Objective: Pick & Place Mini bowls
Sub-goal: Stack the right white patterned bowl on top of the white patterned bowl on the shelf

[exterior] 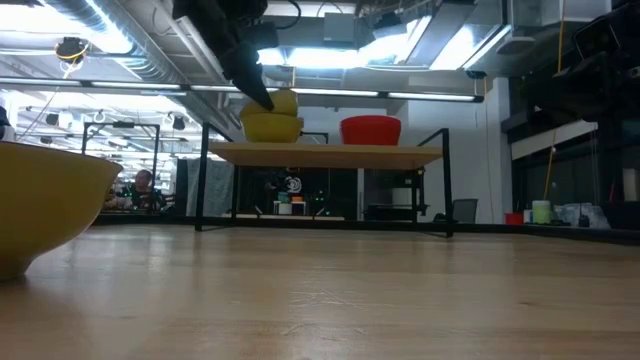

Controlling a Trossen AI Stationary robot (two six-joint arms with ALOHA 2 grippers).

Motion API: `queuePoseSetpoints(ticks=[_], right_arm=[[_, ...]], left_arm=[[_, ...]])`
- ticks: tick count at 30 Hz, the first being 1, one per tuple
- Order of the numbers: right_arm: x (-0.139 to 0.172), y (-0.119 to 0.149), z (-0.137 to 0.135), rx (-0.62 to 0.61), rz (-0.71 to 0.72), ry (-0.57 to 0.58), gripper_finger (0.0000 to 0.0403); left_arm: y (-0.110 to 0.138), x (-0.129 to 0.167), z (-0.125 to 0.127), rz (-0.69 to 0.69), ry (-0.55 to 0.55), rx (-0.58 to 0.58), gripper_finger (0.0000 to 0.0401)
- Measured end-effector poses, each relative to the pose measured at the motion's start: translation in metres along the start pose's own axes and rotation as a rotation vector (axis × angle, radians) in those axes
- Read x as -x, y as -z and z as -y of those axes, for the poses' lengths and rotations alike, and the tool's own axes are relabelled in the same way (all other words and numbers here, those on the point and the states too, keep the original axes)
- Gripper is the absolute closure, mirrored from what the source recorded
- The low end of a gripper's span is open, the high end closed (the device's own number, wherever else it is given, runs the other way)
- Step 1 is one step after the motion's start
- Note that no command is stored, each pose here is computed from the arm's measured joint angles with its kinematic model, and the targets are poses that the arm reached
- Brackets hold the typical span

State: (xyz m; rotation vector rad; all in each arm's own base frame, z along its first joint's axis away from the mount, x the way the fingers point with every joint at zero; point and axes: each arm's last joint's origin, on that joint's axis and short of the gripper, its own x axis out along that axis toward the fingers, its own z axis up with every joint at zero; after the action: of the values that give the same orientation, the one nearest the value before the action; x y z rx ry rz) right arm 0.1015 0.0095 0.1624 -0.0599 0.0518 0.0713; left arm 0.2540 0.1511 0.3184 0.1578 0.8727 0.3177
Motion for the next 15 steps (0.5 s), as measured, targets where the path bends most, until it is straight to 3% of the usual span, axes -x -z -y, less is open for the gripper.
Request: queuePoseSetpoints(ticks=[15], right_arm=[[0.0, 0.0, 0.0, -0.003, 0.0, 0.0, 0.0397]], left_arm=[[0.0004, 0.0001, 0.0002, -0.004, 0.003, 0.01, 0.0385]])
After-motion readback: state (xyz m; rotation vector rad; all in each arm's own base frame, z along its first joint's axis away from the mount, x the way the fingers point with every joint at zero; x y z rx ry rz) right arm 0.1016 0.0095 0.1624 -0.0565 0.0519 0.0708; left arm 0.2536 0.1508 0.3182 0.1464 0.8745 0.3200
